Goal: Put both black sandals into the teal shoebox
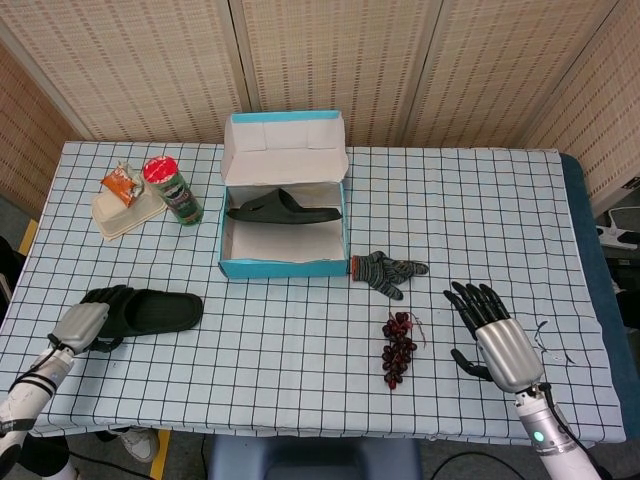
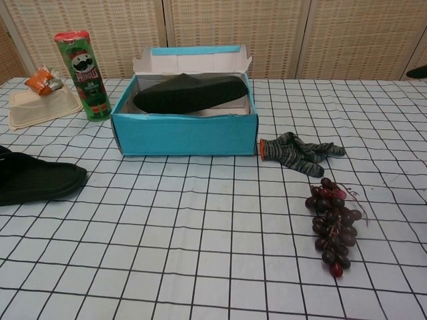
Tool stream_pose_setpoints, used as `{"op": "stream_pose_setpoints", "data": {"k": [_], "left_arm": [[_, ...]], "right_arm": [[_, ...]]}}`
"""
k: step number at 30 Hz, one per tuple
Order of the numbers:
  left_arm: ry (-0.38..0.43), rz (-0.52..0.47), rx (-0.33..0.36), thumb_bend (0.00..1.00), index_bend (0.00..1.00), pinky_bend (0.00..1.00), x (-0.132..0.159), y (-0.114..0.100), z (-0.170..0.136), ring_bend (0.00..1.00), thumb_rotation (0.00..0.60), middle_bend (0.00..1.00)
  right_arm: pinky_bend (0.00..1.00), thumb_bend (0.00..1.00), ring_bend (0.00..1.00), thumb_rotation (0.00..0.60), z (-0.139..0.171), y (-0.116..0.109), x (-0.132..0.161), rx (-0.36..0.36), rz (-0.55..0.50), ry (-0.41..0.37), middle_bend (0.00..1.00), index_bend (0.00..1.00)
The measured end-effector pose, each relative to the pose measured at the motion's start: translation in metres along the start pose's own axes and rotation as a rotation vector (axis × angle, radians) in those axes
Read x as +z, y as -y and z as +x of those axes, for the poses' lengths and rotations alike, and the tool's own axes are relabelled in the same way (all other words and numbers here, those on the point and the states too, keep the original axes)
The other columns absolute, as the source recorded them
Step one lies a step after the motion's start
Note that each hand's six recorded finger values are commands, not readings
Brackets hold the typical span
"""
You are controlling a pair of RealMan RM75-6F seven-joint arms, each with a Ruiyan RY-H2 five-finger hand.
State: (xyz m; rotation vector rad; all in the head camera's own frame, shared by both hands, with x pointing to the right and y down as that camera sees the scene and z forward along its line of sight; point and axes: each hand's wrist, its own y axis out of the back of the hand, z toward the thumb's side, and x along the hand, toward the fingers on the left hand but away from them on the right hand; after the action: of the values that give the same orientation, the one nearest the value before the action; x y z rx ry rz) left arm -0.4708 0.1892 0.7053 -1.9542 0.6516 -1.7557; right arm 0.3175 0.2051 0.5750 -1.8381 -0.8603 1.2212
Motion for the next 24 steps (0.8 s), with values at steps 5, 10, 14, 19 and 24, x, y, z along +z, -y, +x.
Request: {"op": "stream_pose_setpoints", "data": {"k": [5, 10, 14, 19, 24], "left_arm": [[0.000, 0.013, -0.003, 0.34, 0.00, 0.02, 0.001, 0.003, 0.002, 0.00, 0.600, 0.00], [-0.004, 0.042, 0.017, 0.33, 0.00, 0.07, 0.002, 0.005, 0.008, 0.00, 0.600, 0.00], [0.003, 0.043, 0.045, 0.33, 0.00, 0.08, 0.005, 0.007, 0.013, 0.00, 0.600, 0.00], [-0.009, 0.054, 0.036, 0.33, 0.00, 0.09, 0.002, 0.010, 0.017, 0.00, 0.600, 0.00], [-0.037, 0.089, 0.024, 0.36, 0.00, 0.13, -0.004, 0.013, 0.021, 0.00, 0.600, 0.00]], "right_arm": [[0.00, 0.20, 0.00, 0.600, -0.001, 0.001, -0.001, 0.007, -0.004, 0.004, 0.00, 0.00], [0.00, 0.20, 0.00, 0.600, 0.000, 0.006, -0.002, 0.031, -0.005, 0.007, 0.00, 0.00], [0.00, 0.20, 0.00, 0.600, 0.000, 0.006, -0.005, 0.035, -0.001, 0.015, 0.00, 0.00], [0.00, 0.20, 0.00, 0.600, 0.001, 0.006, -0.006, 0.045, -0.008, 0.017, 0.00, 0.00], [0.00, 0.20, 0.00, 0.600, 0.001, 0.008, -0.007, 0.051, -0.006, 0.022, 0.00, 0.00]]}}
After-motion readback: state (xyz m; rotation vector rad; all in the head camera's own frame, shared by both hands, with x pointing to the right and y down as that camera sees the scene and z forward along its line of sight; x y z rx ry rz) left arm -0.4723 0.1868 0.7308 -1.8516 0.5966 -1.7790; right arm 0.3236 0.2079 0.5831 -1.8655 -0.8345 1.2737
